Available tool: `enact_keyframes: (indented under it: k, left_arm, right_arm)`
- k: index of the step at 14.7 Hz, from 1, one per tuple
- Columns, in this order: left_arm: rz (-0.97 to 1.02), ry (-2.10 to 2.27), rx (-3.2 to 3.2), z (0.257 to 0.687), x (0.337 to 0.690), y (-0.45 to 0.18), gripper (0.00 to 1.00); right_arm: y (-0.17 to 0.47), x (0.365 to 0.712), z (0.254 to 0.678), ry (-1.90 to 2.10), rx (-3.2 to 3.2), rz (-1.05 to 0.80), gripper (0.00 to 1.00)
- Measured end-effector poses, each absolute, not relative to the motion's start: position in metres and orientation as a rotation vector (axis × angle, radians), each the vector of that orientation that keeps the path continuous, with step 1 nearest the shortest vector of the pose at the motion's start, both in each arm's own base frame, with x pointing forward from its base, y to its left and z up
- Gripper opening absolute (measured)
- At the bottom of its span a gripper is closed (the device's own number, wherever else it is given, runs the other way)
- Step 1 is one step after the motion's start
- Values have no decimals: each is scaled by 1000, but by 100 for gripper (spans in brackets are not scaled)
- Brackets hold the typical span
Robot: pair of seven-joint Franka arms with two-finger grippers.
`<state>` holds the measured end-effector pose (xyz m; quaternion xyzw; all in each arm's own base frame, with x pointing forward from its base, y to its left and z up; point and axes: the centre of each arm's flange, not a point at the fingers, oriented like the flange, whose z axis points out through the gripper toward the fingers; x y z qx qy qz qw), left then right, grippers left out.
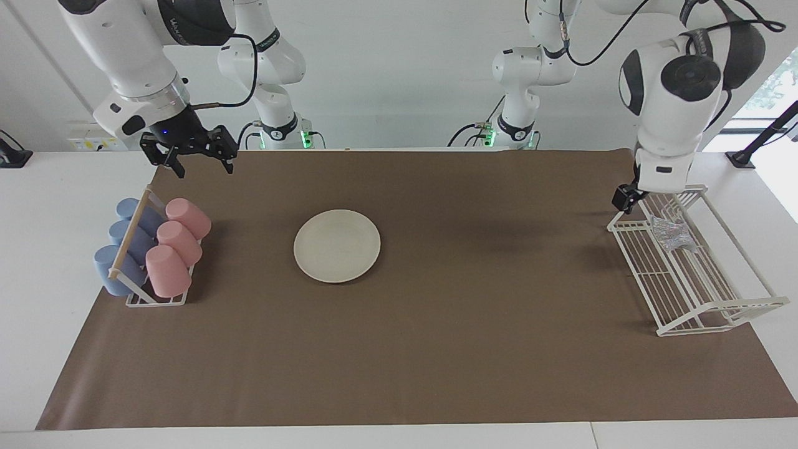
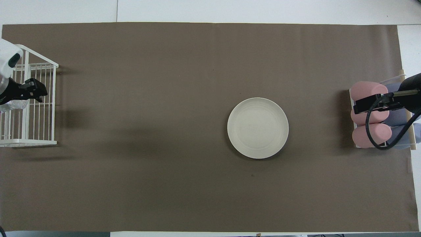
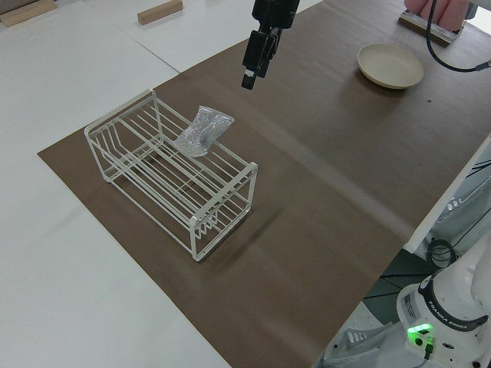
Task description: Wipe plate with sponge
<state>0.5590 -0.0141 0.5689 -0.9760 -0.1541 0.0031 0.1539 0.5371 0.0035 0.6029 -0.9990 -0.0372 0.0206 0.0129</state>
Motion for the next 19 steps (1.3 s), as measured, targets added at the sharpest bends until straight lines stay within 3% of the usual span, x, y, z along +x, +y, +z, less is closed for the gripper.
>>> enact_keyframes:
  k: [4, 9, 15, 19]
  left_arm:
    - [51, -432, -2926, 612, 523, -15, 100]
    - [183, -151, -3135, 623, 500, -12, 100]
    - [162, -215, -3154, 598, 532, 0, 100]
    - [242, -214, -3141, 639, 539, -2, 100]
  right_arm:
    - [3, 537, 603, -116, -3113, 64, 100]
    - [3, 537, 603, -116, -3113, 64, 100]
    - [3, 537, 603, -116, -3113, 64, 100]
    - [3, 537, 603, -116, -3113, 64, 100]
